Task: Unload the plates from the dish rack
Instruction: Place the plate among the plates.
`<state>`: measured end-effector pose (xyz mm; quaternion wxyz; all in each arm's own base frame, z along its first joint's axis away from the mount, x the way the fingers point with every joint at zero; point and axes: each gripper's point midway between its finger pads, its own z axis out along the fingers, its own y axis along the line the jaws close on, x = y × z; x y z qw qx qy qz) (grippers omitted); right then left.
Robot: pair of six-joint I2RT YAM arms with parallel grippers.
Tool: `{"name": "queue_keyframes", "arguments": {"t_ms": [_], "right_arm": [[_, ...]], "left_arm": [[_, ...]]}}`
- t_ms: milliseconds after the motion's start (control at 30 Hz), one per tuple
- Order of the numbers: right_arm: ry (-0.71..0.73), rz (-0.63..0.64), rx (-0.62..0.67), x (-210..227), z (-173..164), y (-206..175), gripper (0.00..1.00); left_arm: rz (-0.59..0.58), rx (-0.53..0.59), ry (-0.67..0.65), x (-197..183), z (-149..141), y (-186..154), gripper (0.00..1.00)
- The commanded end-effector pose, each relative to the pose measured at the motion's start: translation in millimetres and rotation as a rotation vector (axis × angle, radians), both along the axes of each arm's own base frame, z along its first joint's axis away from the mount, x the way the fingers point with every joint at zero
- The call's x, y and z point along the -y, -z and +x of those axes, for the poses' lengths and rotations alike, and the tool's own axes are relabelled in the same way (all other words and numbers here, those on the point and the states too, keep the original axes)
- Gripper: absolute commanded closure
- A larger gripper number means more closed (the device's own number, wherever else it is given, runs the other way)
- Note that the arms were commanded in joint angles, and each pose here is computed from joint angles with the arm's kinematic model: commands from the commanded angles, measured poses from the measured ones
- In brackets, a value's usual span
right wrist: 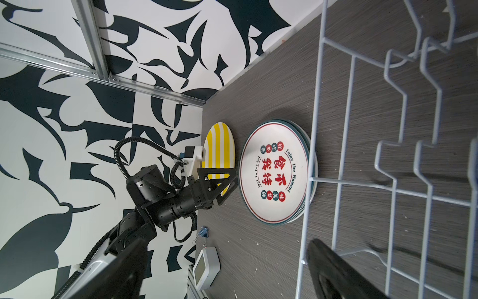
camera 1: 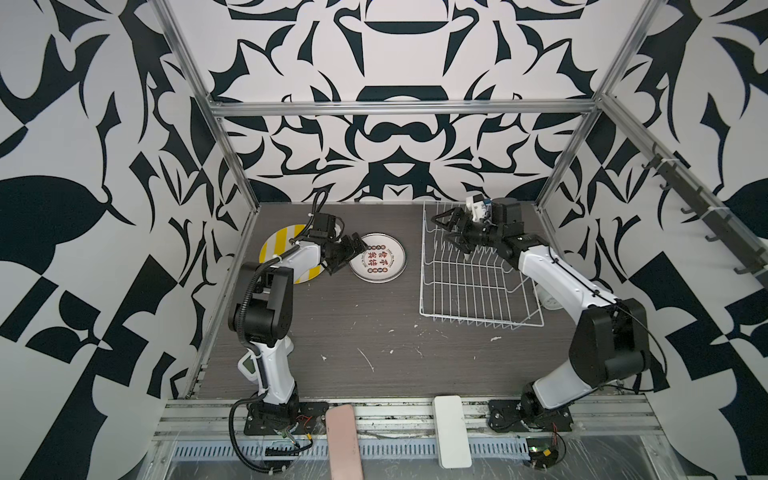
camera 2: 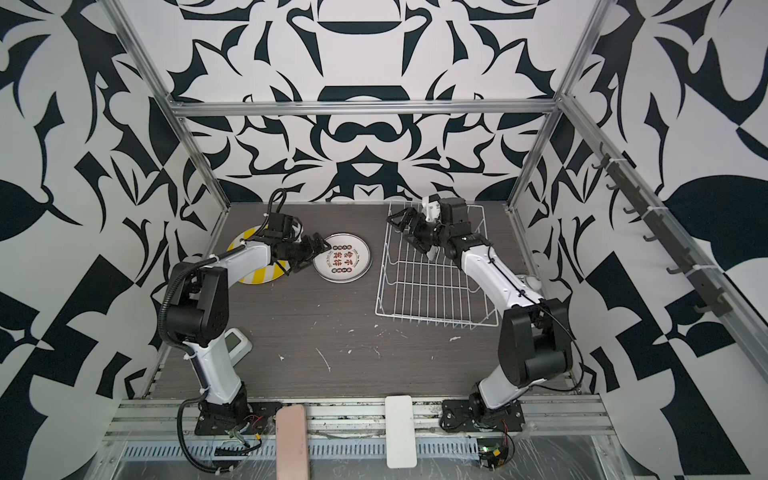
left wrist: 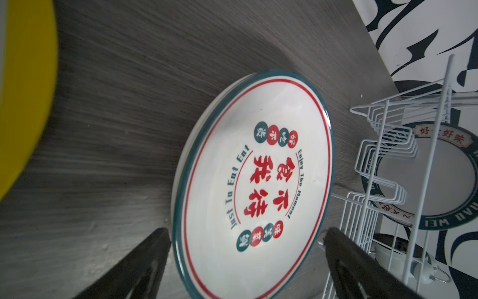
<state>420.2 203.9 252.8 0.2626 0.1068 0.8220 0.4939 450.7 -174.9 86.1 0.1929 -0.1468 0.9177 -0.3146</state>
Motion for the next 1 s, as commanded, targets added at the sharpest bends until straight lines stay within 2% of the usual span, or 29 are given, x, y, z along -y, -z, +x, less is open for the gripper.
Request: {"name": "queue_keyframes", "arguments": {"t_ms": [0, 300, 467, 700, 800, 967], "right_arm": [[0.011, 0.008, 0.085, 4.5, -2.6, -31.9, 0.01], [0.005, 0.010, 0.087, 3.3, -1.2, -31.2, 0.01], [0.009, 0.006, 0.077, 3.8, -0.6, -27.9, 0.01], [0.051, -0.026, 0.082, 11.7, -2.8, -33.7, 0.01], [0.116, -0.137, 0.069, 26.0, -0.2, -26.7, 0.03], [0.240, -0.476, 0.091, 60.4, -1.9, -13.8, 0.05]], "left_arm": [[-0.033, 0.018, 0.010, 7.2, -1.5, -7.5, 0.02], [-0.061, 0.027, 0.003, 12.3, -0.1, -8.6, 0.03], [-0.016, 0.018, -0.010, 5.3, -2.5, -8.5, 0.03], [0.005, 0.077, -0.004, 0.2, -7.0, -25.4, 0.02], [-0.001, 0.138, -0.008, -0.3, -7.5, -37.4, 0.02], [-0.018, 0.226, -0.026, -3.2, -16.5, -52.8, 0.02]]}}
